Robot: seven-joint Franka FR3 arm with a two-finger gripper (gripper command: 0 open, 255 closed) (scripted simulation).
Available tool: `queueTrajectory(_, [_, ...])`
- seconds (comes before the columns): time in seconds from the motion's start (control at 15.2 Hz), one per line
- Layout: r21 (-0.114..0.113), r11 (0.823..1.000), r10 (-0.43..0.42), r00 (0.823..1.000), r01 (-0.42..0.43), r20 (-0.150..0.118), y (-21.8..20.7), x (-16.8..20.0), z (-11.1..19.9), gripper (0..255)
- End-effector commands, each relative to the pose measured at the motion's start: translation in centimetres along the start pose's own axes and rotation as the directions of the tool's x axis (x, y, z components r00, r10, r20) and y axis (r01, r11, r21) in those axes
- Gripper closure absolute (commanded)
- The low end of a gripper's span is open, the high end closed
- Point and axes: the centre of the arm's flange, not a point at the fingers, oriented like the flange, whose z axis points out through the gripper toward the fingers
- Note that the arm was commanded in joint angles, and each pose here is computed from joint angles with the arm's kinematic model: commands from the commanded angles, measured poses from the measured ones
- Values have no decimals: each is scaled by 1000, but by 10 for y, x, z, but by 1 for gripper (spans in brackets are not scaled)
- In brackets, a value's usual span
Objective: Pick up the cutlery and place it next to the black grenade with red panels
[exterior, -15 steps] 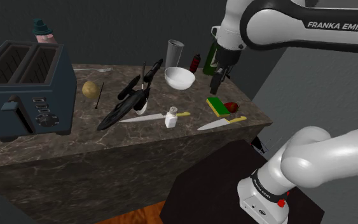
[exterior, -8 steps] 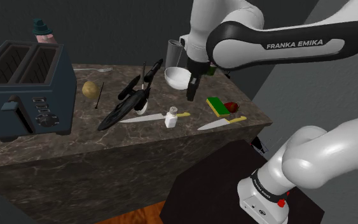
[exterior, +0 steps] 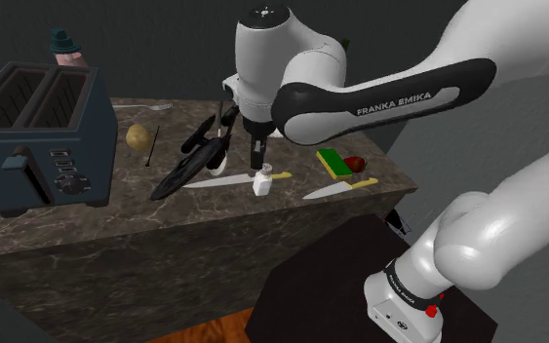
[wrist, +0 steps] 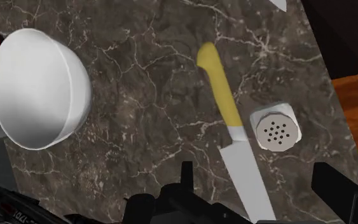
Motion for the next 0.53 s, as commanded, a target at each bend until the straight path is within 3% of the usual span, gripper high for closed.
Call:
queueTrajectory(0.0, [-29, 998, -63, 998, 63, -9, -17, 23, 10, 0])
queueTrajectory(0.33, [-103, 972, -215, 976, 212, -20, -60, 71, 33, 0])
queueTrajectory(0.46, [-107, 970, -223, 975, 219, -20, -62, 74, 39, 0])
